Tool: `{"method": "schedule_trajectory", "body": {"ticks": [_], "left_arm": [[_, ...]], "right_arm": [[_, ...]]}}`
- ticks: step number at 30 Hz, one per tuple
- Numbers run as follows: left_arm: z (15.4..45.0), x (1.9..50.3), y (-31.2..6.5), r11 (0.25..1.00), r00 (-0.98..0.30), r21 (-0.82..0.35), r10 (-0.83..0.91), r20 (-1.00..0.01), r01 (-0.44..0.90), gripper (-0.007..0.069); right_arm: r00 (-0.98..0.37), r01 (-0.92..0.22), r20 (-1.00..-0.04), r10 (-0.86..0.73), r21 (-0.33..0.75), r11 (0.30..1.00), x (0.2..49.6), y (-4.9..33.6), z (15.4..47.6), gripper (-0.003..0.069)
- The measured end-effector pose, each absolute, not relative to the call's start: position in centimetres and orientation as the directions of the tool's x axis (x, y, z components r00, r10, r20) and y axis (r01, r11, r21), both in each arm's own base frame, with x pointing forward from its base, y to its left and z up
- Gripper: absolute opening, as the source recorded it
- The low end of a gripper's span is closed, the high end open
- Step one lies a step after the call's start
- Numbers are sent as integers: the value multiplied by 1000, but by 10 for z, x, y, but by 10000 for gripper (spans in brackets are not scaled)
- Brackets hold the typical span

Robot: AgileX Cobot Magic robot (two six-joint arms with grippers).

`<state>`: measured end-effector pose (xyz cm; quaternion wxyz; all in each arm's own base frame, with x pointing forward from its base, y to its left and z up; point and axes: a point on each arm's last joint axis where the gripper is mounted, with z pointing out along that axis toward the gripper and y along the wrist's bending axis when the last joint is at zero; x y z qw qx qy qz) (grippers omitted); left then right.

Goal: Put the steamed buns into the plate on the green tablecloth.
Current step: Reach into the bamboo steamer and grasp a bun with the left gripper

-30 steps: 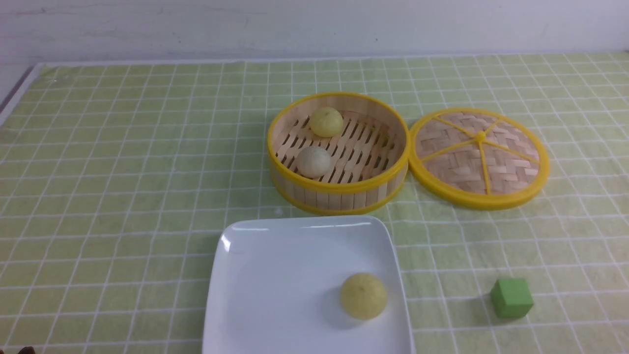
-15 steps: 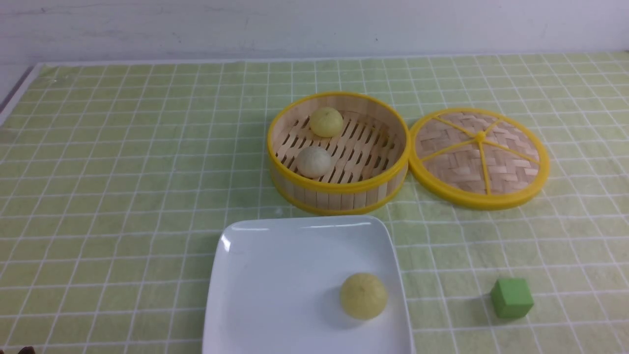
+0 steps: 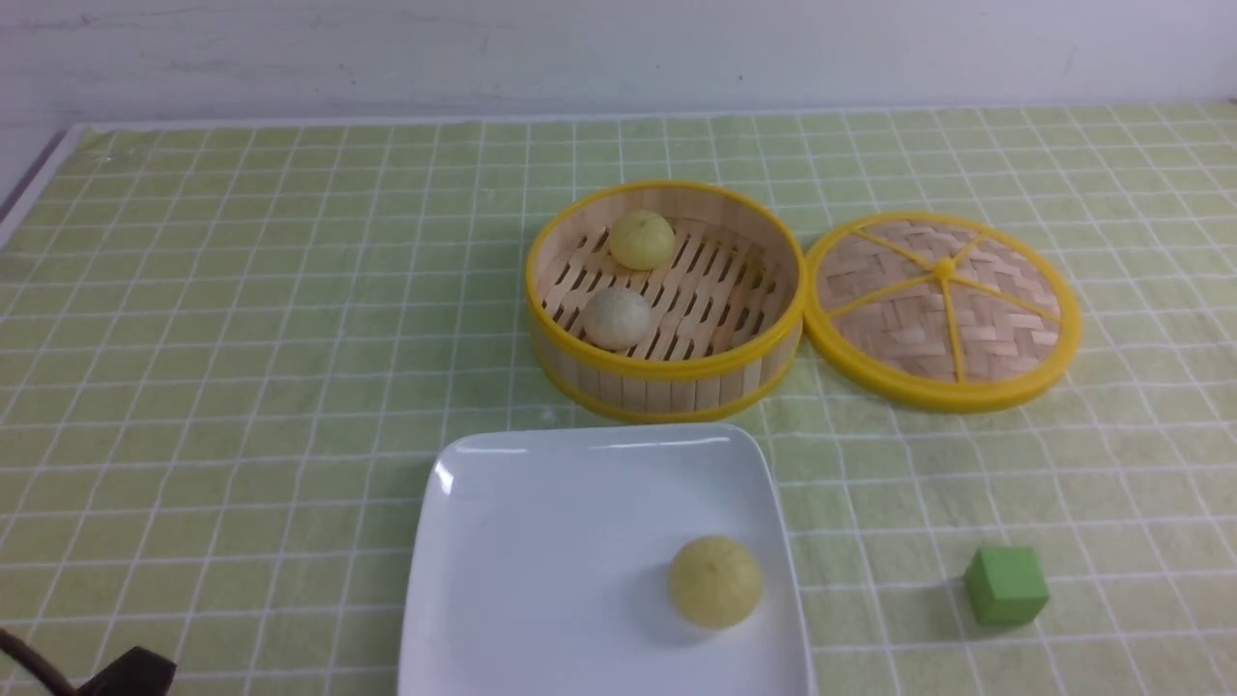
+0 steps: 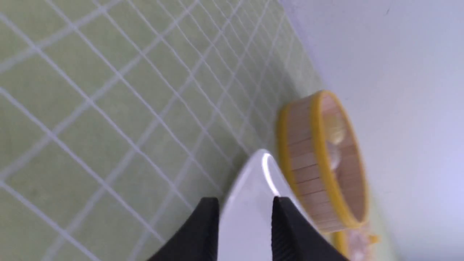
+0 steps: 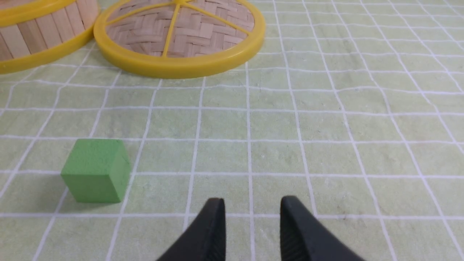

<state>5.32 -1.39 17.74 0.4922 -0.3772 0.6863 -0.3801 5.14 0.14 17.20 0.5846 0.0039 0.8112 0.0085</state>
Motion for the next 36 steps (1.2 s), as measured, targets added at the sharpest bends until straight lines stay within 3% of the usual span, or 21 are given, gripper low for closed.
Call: {"method": "schedule_trajectory", "body": {"ticks": [2, 8, 12, 13, 15, 16, 18, 23, 26, 27, 29, 30, 32, 36], "left_arm": [[179, 54, -15, 346, -220, -928, -925, -311, -140, 241], [187, 55, -12, 322, -165, -943, -938, -304, -89, 218], [234, 45, -15, 499, -177, -866, -851, -494, 17, 76], [233, 46, -15, 509, -183, -861, -845, -502, 11, 67], [270, 45, -17, 641, -230, -767, -746, -625, 5, 7], [271, 45, -17, 648, -240, -762, -740, -628, -3, 7], [279, 66, -17, 761, -436, -633, -623, -649, -144, 2], [288, 115, -15, 875, -719, -416, -453, -528, -246, 2], [319, 174, -27, 918, -827, -385, -292, -481, -101, 3], [317, 176, -28, 915, -837, -390, -293, -462, -104, 3], [329, 226, -52, 914, -893, -401, -127, -432, 64, 19], [333, 226, -53, 912, -889, -403, -123, -441, 73, 19], [324, 271, -85, 902, -934, -403, 3, -356, 156, 59], [307, 316, -120, 911, -951, -353, 110, -288, 212, 134]], "right_arm": [[-316, -4, -948, 16, 18, 1000, 51, 1, 172, 240], [-316, -4, -948, 16, 18, 1000, 51, 1, 172, 240], [-316, -4, -948, 16, 18, 1000, 51, 1, 172, 240], [-316, -4, -948, 16, 18, 1000, 51, 1, 172, 240], [-316, -4, -948, 16, 18, 1000, 51, 1, 172, 240], [-316, -4, -948, 16, 18, 1000, 51, 1, 172, 240], [-316, -4, -948, 16, 18, 1000, 51, 1, 172, 240], [-316, -4, -948, 16, 18, 1000, 51, 1, 172, 240], [-316, -4, -948, 16, 18, 1000, 51, 1, 172, 240], [-316, -4, -948, 16, 18, 1000, 51, 1, 172, 240], [-316, -4, -948, 16, 18, 1000, 51, 1, 172, 240], [-316, -4, -948, 16, 18, 1000, 51, 1, 172, 240], [-316, -4, -948, 16, 18, 1000, 51, 1, 172, 240], [-316, -4, -948, 16, 18, 1000, 51, 1, 172, 240]]}}
